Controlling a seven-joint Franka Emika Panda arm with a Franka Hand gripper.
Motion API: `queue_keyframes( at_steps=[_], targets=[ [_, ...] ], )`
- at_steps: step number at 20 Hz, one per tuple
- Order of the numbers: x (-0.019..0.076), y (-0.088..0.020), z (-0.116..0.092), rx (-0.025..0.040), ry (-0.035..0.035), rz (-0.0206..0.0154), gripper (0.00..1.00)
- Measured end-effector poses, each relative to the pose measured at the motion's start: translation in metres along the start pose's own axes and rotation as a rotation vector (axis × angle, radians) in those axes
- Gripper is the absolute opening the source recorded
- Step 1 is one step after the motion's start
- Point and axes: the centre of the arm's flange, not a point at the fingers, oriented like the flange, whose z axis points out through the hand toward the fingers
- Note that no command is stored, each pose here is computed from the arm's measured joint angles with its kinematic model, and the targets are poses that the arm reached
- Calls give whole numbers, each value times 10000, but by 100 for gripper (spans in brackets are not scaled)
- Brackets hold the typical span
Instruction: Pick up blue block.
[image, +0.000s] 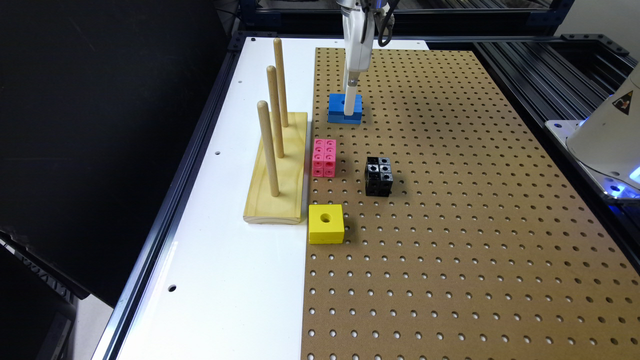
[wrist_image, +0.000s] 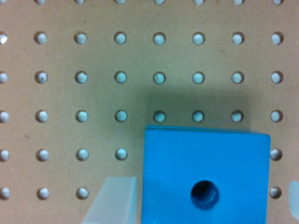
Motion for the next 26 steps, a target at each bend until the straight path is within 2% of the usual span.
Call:
queue_keyframes(
  at_steps=[1,2,3,5,6,7,10,11,24,26],
  targets=[
    [-1,-3,0,2,0,-6,100],
    [-6,-3,17,-12,-31,-9,100],
    [-18,4,95,-40,-97,-6,100],
    [-33,15,272,-29,-119,3,100],
    [-36,17,363,-6,-96,2,100],
    [-20,5,355,27,-31,-2,100],
    [-15,3,357,30,-28,-5,100],
    [-14,4,356,33,-23,-1,0],
    [-15,3,352,32,-24,-5,0],
    [-9,-4,314,43,0,-12,0]
  ],
)
